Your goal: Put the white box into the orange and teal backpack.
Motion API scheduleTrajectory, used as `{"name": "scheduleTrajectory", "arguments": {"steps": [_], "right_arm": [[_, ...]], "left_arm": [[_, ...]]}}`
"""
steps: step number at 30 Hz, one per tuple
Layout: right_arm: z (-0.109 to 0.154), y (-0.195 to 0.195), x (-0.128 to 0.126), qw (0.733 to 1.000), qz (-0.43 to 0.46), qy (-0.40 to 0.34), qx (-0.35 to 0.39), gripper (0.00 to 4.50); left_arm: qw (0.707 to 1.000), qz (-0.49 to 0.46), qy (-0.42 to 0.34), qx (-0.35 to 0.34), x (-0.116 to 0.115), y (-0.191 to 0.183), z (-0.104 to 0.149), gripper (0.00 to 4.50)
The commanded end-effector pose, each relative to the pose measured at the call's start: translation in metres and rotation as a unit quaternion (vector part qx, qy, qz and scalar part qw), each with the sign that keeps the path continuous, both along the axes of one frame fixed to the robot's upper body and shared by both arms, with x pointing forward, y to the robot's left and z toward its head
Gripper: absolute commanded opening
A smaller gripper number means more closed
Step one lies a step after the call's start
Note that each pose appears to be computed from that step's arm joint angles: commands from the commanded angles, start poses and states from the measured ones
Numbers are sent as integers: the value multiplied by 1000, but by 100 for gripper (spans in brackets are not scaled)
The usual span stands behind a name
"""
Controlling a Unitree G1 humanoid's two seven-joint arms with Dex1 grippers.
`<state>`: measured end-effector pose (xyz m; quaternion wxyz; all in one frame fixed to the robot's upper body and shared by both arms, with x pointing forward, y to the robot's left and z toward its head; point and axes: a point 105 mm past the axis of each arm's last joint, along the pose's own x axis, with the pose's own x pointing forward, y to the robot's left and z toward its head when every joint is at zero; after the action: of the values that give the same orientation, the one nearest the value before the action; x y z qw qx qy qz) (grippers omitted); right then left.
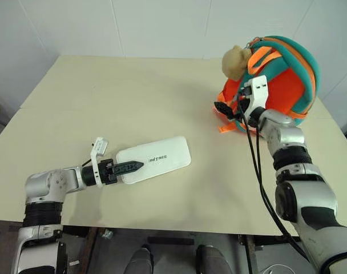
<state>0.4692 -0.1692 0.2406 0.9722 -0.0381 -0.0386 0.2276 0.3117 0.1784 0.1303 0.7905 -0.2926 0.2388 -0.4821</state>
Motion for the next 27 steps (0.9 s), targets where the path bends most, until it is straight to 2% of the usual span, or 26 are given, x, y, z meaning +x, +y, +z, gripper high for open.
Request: {"name": "scheduleTrajectory", "arguments": {"steps": [1, 4, 7, 11, 13, 15, 16, 19, 23, 25, 27], "right_arm": [[20, -5, 5, 998, -40, -56, -11, 412], [30, -4, 5, 995, -43, -87, -1, 326], [34, 1, 2, 994, -25, -104, -3, 217], [39, 26, -10, 987, 64, -139, -48, 87], [41, 39, -19, 982, 117, -142, -46, 45], [45, 53, -33, 970, 183, -153, -43, 28], [47, 64, -50, 956, 247, -158, -32, 28], [40, 95, -125, 881, 464, -92, 0, 27], [26, 102, -184, 819, 574, -2, -4, 27], [20, 100, -200, 802, 596, 33, -14, 27], [13, 94, -210, 791, 608, 67, -27, 27]], "left_arm": [[999, 36, -23, 13, 1, 12, 5, 121], [997, 50, -51, 7, 1, 15, 11, 121], [996, 57, -68, 4, -1, 17, 14, 121], [997, 52, -57, -13, -11, 28, 22, 121], [995, 66, -68, -2, -11, 35, 24, 121], [994, 82, -77, 7, -11, 44, 27, 121], [992, 97, -82, 17, -12, 52, 28, 121], [990, 101, -83, 60, -24, 67, 26, 121], [984, 105, -127, 62, -31, 69, 37, 121], [981, 90, -167, 51, -38, 65, 47, 121], [981, 63, -174, 62, -46, 59, 50, 121]]}}
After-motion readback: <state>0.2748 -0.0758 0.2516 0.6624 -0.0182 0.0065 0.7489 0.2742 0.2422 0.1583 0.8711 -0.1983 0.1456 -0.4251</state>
